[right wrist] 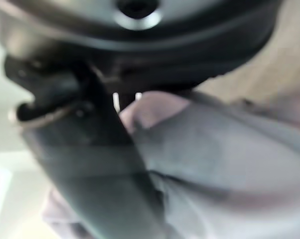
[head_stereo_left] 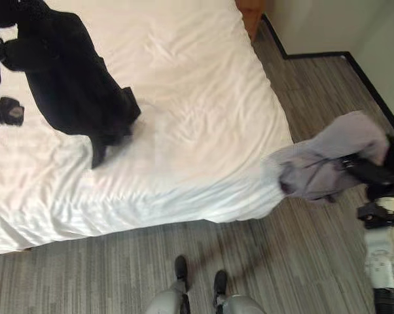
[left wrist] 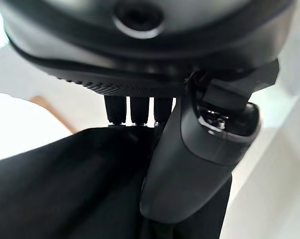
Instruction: Pick up bed clothes into laundry basket.
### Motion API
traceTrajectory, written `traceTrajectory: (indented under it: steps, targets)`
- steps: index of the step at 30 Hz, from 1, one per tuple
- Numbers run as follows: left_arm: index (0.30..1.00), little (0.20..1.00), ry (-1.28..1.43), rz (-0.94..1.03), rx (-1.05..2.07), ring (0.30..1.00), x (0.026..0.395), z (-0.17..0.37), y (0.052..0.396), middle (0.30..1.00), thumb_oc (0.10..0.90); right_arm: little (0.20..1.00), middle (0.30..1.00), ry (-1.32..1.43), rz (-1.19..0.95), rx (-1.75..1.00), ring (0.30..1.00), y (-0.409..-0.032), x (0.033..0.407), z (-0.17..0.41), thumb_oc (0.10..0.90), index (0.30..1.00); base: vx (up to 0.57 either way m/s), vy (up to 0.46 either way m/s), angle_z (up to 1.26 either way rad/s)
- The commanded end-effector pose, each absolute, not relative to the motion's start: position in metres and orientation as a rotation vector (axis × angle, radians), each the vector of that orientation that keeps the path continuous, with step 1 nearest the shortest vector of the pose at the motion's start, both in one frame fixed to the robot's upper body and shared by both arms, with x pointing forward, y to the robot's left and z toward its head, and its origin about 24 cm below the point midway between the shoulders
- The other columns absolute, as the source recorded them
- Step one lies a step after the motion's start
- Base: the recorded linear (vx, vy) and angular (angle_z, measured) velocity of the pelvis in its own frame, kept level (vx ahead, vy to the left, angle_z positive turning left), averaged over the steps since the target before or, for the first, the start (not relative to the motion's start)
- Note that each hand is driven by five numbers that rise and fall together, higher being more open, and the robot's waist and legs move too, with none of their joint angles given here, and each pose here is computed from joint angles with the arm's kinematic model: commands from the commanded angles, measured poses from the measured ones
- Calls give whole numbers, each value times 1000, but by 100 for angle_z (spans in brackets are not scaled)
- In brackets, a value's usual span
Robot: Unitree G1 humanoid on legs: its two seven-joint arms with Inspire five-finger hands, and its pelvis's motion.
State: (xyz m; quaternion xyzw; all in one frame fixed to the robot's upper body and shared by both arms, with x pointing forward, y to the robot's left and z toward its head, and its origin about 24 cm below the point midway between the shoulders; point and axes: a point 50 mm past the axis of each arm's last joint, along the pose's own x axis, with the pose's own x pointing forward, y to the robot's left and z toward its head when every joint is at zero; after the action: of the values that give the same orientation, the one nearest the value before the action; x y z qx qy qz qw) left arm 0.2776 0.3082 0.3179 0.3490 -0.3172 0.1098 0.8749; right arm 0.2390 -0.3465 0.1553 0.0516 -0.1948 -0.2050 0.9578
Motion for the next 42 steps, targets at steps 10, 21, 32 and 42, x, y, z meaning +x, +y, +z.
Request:
traceTrajectory:
  steps: [10,21,32,42]
  targets:
    - [300,300,-621,220,-44,300,229,177,287,300,400,300,300,-709,-340,78,300,-319,211,197,400,300,-18,-11,-5]
    - [300,300,-525,243,-189,300,205,137,270,300,400,300,300,-557,-315,201,300,-297,206,144,400,300,-18,-19,-8]
    - [300,300,-575,186,-258,300,205,142,258,300,400,300,300,-594,-179,282,300,-273,227,153,400,300,-66,22,-22]
    - [300,300,-807,121,-146,300,204,195,255,300,400,300,300,-593,-177,281,300,-277,223,155,400,300,-56,320,-192]
